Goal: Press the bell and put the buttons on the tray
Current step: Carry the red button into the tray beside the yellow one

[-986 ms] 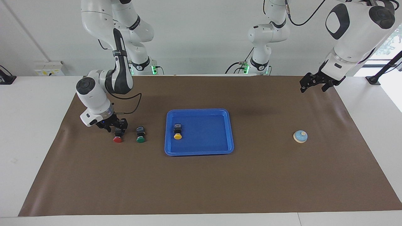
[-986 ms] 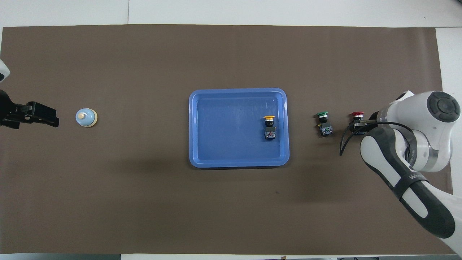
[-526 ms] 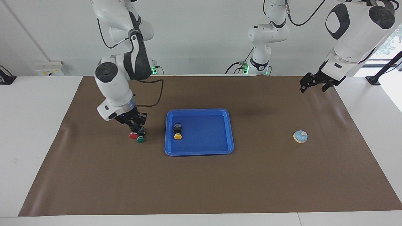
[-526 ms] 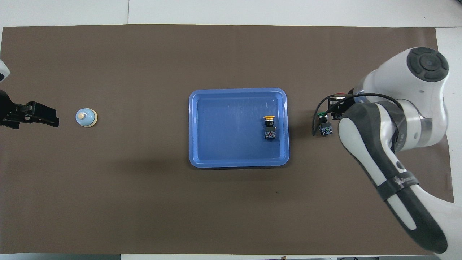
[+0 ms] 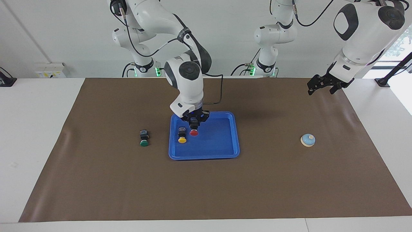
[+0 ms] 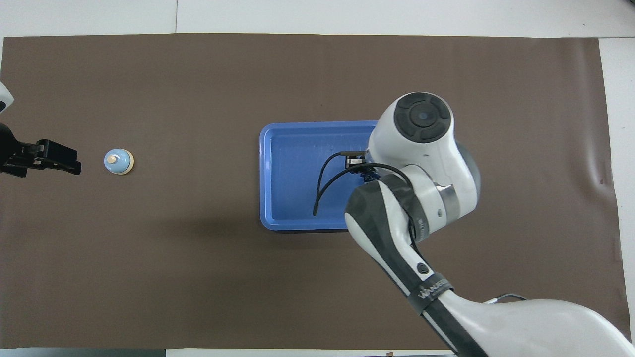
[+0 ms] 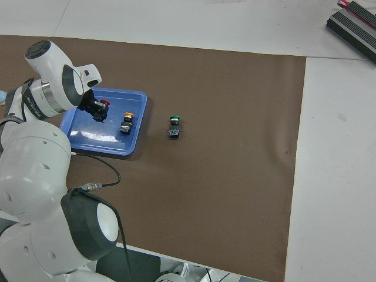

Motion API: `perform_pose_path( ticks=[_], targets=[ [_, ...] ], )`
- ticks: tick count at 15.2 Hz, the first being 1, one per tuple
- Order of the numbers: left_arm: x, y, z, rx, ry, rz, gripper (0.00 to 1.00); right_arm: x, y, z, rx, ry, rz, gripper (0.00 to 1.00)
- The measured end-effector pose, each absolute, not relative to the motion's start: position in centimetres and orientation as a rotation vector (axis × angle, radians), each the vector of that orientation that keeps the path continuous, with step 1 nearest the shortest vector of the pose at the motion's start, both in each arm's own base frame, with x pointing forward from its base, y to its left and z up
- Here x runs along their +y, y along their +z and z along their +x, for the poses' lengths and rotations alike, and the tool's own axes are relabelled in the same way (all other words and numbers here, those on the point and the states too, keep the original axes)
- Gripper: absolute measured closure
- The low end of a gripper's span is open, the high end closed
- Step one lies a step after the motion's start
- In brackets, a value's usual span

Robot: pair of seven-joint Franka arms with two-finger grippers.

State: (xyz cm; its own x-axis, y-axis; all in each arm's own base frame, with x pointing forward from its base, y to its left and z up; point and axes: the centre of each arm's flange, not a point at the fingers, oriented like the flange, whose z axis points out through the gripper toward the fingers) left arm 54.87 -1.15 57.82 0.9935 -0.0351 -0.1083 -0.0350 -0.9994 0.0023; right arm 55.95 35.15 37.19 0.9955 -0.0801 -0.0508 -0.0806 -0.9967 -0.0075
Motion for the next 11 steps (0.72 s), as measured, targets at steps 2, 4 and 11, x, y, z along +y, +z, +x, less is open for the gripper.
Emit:
perform_pose_path(
  ticks=[2,4,11],
  targets=[
    [-1.2,57.8,54.9,-0.055,-0.17,3.136,0.0,36.2,34.9,56.1,0.113,0.081,-3.131,0.59],
    [-1.2,57.8,54.9,-0.055,-0.17,3.136,0.0,35.9,33.5,56.5,0.125,0.088,-3.136,0.59],
    [-1.2,57.8,54.9,-0.055,-0.17,3.136,0.0,35.0,31.7,56.2,0.144,0.094,-3.142,0.48]
  ],
)
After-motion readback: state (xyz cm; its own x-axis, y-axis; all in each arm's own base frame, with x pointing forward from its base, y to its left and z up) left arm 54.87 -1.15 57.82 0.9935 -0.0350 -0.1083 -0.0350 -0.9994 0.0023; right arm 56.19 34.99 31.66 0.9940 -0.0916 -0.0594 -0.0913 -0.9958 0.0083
